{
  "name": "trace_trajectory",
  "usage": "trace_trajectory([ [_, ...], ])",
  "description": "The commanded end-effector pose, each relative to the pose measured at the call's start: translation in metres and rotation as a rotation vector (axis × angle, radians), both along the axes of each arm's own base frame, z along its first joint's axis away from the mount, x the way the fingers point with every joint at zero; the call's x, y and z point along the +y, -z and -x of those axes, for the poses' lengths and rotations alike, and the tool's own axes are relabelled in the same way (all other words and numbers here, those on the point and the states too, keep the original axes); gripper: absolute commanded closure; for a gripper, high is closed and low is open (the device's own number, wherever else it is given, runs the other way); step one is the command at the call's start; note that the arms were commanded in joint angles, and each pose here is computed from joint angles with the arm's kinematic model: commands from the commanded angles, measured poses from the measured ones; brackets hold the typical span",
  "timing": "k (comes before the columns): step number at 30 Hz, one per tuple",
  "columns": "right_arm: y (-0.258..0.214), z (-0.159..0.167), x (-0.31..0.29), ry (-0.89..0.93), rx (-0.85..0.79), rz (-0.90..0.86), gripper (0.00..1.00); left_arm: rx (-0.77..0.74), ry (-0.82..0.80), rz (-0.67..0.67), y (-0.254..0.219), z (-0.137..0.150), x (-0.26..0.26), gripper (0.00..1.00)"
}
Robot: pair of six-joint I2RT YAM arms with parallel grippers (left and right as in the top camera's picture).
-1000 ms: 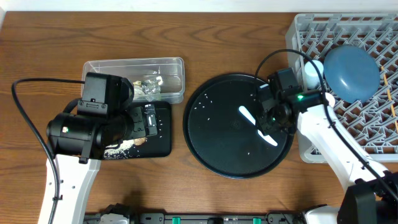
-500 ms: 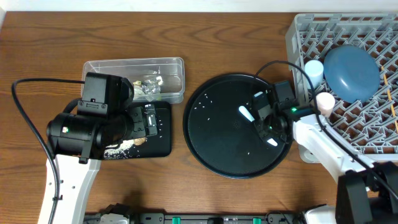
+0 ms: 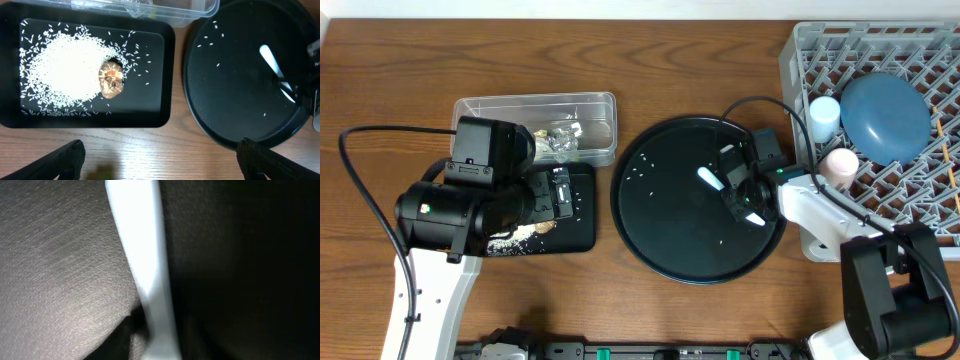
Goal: Sort waste into correct bins and load items into the dishwasher rack
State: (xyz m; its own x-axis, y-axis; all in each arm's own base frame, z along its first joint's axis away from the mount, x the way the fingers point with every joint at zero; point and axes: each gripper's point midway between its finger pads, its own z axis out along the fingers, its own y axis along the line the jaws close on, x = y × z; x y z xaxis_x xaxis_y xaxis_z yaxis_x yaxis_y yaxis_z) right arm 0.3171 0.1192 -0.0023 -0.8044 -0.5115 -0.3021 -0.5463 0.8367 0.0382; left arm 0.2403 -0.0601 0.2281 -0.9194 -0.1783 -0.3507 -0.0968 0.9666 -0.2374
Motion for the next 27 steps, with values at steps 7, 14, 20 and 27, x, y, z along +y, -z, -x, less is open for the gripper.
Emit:
trace_trajectory([
  [7,0.032,0.03,0.005,-0.004,0.143,-0.011,0.94,-0.004,-0.001,-0.012,-0.001,0.0,0.002,0.02],
  [14,0.005,0.018,0.013,0.023,0.086,-0.067,0.99,-0.004,-0.001,-0.012,-0.001,0.0,0.002,0.02],
  [20,-0.062,0.0,0.021,0.061,-0.028,-0.14,0.99,-0.004,-0.001,-0.012,-0.001,0.0,0.002,0.02],
  [27,-0.115,0.013,-0.014,0.185,-0.066,-0.101,0.99,-0.004,-0.001,-0.012,-0.001,0.0,0.002,0.02],
])
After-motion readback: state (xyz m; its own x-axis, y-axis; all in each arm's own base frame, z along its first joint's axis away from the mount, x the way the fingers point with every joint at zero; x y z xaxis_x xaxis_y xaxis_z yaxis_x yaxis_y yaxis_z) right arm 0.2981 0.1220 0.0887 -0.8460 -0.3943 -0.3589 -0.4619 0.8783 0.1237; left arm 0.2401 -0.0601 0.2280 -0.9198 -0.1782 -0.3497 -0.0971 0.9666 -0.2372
